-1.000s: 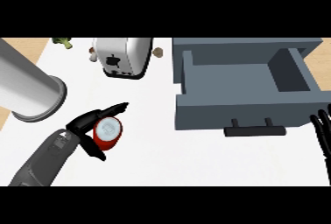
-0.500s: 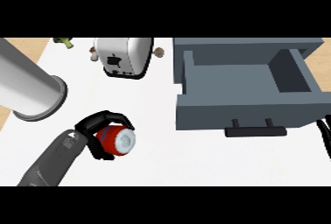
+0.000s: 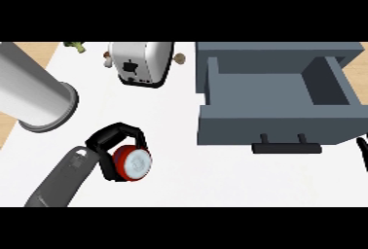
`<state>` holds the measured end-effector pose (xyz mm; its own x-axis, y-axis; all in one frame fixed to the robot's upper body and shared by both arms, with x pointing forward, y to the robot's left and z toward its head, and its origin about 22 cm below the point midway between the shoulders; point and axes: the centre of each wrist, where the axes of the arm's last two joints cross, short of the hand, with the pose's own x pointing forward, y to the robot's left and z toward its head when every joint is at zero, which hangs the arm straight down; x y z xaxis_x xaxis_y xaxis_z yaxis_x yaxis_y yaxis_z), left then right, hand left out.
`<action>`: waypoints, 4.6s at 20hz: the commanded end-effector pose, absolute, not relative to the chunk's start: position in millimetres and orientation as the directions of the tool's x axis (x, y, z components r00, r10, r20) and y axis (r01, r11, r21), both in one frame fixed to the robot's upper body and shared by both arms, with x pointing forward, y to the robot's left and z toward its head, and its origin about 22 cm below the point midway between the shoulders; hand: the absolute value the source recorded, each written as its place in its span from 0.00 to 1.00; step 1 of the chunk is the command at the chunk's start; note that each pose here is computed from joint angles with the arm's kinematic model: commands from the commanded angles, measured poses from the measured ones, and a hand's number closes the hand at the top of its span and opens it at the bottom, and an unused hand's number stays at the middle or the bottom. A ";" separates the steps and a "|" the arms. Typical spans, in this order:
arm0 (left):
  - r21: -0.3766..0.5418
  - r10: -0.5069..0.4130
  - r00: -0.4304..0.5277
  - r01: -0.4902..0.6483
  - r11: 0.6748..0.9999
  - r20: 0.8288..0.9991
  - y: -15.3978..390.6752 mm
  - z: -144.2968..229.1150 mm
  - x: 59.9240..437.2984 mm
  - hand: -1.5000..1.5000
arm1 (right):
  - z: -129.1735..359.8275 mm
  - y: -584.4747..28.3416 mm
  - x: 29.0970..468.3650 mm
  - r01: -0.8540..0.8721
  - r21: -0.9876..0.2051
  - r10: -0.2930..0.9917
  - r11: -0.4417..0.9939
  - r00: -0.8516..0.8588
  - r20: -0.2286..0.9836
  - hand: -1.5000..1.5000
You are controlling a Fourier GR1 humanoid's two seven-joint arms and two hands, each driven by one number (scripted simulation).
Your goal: Pick up the can, place it into the drawer and close the drawer
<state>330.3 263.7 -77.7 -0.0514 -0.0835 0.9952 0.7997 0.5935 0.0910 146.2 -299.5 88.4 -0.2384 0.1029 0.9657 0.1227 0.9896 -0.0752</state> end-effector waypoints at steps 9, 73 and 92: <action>-0.064 0.061 -0.099 -0.026 0.998 0.993 270.1 -73.1 330.5 1.00 | 89.7 -309.2 138.1 0.169 -0.090 0.129 0.981 -0.233 0.964 0.00; 0.250 -0.234 -0.209 0.055 0.967 0.949 -19.2 206.0 422.6 1.00 | 100.9 -309.0 177.8 0.115 -0.093 0.120 0.989 -0.258 0.959 0.00; 0.356 -0.360 -0.212 -0.056 0.933 0.909 -8.8 172.6 429.3 0.00 | 118.1 -296.2 181.5 0.052 -0.116 0.126 0.992 -0.308 0.943 0.00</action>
<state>428.8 -10.1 176.5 -0.2177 -0.3463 0.9125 -0.0364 0.9372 0.3470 180.1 -294.5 112.0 -0.2980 0.1181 0.9472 0.0786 0.9920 -0.0989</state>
